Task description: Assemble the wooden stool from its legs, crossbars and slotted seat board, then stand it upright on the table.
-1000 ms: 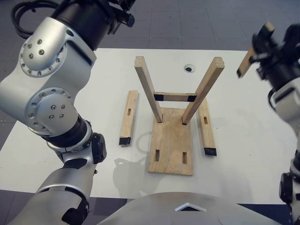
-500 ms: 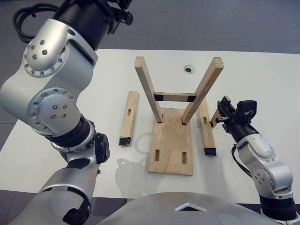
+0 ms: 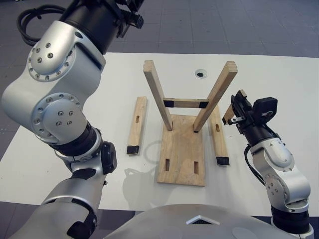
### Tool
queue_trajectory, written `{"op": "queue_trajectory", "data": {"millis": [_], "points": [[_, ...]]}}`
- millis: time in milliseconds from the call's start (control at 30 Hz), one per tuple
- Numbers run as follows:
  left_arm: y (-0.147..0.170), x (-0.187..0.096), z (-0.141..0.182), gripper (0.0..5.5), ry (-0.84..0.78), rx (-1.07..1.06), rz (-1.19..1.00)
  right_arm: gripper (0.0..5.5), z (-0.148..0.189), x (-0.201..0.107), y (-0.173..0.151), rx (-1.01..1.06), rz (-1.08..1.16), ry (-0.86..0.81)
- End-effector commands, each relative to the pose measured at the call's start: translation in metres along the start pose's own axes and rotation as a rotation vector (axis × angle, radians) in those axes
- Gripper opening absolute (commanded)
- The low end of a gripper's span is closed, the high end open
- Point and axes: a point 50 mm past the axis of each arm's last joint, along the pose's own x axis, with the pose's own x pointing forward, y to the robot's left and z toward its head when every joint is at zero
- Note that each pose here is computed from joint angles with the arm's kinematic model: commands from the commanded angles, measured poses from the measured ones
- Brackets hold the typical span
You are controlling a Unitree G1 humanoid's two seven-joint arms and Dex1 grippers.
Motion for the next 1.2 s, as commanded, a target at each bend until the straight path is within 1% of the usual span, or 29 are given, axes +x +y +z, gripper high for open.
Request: {"op": "queue_trajectory", "data": {"millis": [33, 200, 433, 633, 900, 967, 1200], "points": [[-0.002, 0.0, -0.005, 2.46, 0.023, -0.001, -0.011, 0.41, -0.008, -0.004, 0.006, 0.03, 0.01, 0.042], [-0.002, 0.001, -0.005, 2.46, 0.023, -0.001, -0.011, 0.41, -0.014, -0.003, 0.006, 0.035, 0.009, 0.056], [-0.001, 0.002, -0.004, 2.46, 0.022, -0.003, -0.015, 0.41, -0.022, 0.002, -0.003, 0.025, -0.034, 0.067], [-0.002, 0.002, -0.004, 2.46, 0.023, -0.002, -0.022, 0.41, -0.032, 0.001, -0.019, -0.006, -0.092, 0.085], [-0.005, 0.002, -0.006, 2.46, 0.027, -0.018, -0.022, 0.41, -0.041, 0.003, -0.054, -0.066, -0.21, 0.068], [-0.005, 0.002, -0.006, 2.46, 0.028, -0.022, -0.024, 0.41, -0.039, 0.005, -0.055, -0.06, -0.22, 0.053], [-0.006, 0.0, -0.007, 2.46, 0.025, -0.025, -0.015, 0.41, -0.008, 0.021, -0.045, 0.056, -0.219, -0.059]]}}
